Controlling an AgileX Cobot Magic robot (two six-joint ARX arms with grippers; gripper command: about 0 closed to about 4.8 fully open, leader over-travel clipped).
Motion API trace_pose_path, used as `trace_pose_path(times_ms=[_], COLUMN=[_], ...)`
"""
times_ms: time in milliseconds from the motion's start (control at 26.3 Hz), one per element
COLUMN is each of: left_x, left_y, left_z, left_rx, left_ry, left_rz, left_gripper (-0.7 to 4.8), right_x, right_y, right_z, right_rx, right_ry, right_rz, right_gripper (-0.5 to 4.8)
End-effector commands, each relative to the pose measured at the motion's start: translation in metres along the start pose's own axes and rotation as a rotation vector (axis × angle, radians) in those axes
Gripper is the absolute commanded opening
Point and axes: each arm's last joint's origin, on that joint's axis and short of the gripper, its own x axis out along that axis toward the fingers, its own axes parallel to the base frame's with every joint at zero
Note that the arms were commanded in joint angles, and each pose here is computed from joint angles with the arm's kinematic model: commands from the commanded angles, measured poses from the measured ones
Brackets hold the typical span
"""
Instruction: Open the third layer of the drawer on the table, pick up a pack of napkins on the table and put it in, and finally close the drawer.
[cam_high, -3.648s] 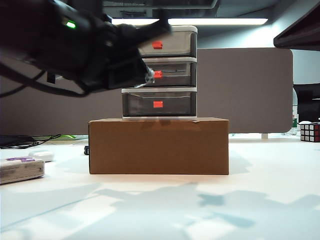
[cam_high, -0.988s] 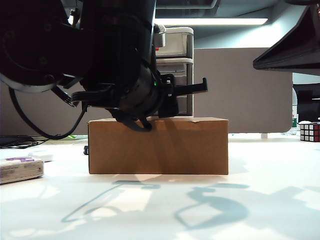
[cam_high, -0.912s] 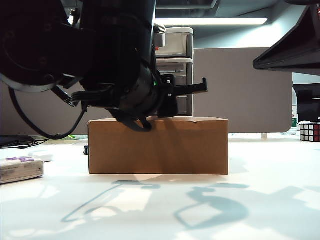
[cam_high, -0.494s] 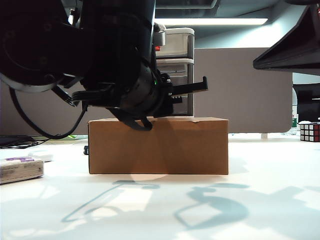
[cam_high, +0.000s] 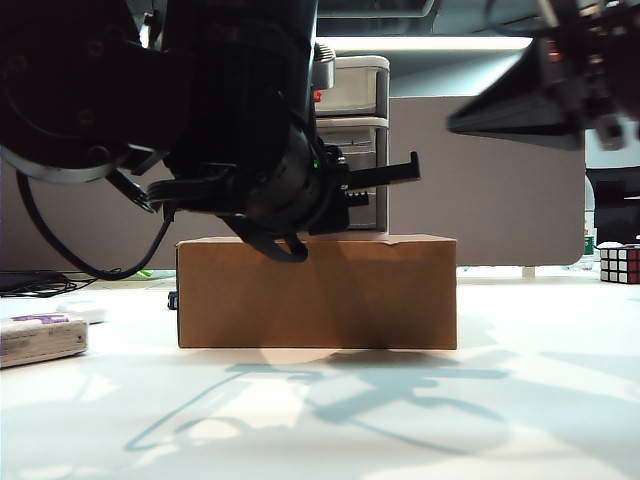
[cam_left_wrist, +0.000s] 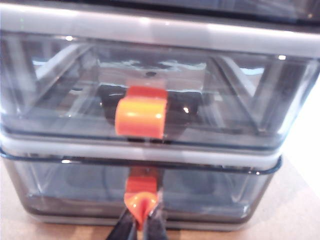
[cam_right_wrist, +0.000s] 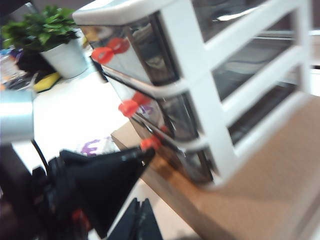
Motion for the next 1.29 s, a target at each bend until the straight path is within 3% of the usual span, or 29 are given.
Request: trace_pose_path(times_ms=[38,418,1178,1292], left_x=[-0.001,-0.004,-0.027,-0.036], left_y=[-0.001,-0.004,-0.009,-0.007], left_z=[0.001,0.000,-0.010,-0.017], left_rx=[-0.001,0.009,0.041,0.017], left_ry=[-0.005,0.001,0.016,0.028], left_rz=[0.002,0.005,0.039,0.034], left_gripper=[-0.06,-0.06,-0.06,-0.06], right_x=[0.016,0.054,0.075,0.076], right_y=[-0.005,-0.023,-0.022,-0.022], right_z=[0.012,0.026,0.038,0.038], right_rx=[-0.001,0.018,-0.014,-0.013], right_ry=[0.007,0.049,0.015,0.017], right_rz=[0.060,0.121,0.137,0.137], right_gripper=[-0.06,-0.06,-0.06,-0.06])
